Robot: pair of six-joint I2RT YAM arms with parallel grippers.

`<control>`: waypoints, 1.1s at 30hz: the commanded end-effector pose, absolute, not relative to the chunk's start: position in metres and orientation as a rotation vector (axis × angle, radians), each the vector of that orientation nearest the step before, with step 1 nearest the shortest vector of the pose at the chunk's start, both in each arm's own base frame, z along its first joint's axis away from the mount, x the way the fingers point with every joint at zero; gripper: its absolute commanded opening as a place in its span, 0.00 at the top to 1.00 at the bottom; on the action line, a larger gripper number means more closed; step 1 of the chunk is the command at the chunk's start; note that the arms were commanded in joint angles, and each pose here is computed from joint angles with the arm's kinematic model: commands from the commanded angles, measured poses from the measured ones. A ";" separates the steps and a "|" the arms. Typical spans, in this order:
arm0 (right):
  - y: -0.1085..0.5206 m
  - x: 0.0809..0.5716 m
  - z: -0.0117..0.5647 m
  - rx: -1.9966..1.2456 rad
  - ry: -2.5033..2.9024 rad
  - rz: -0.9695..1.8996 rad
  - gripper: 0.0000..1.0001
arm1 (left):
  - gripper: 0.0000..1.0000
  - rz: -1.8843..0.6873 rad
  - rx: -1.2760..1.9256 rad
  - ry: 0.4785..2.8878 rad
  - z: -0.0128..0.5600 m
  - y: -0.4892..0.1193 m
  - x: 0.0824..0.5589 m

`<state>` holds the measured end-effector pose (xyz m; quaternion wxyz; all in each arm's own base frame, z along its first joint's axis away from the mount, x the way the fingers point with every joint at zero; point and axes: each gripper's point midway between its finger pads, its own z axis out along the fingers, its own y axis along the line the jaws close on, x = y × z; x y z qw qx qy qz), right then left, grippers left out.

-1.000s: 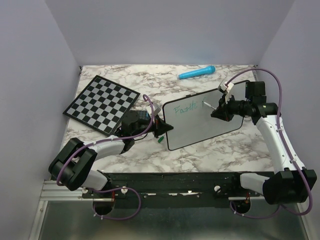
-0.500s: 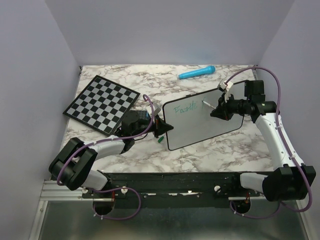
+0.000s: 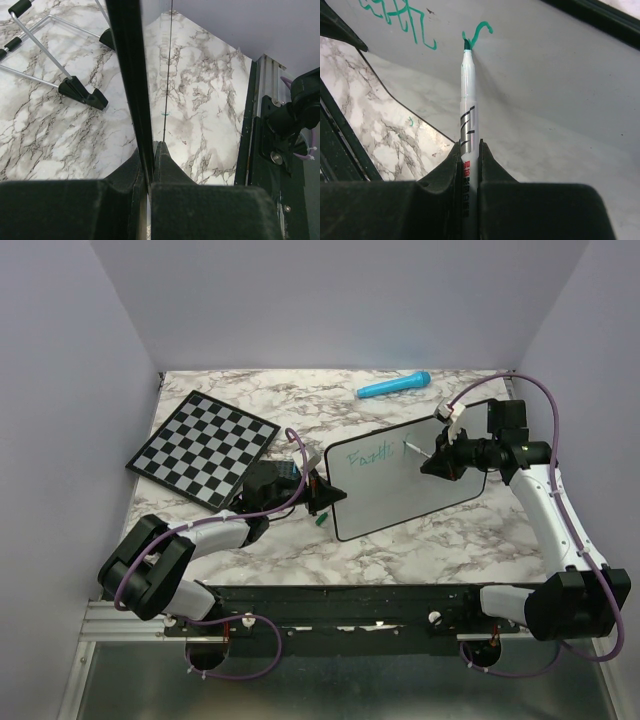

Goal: Write a sentence on the whiteboard

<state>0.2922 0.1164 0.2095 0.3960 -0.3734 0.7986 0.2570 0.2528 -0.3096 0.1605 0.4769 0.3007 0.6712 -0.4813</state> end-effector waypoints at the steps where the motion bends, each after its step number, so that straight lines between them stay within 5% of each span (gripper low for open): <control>1: 0.106 0.301 0.209 -0.901 2.043 0.574 1.00 | 1.00 -1.087 0.798 1.734 0.124 -0.300 0.254; 33: 0.097 0.296 0.212 -0.925 2.013 0.595 1.00 | 1.00 -1.091 0.800 1.743 0.124 -0.298 0.254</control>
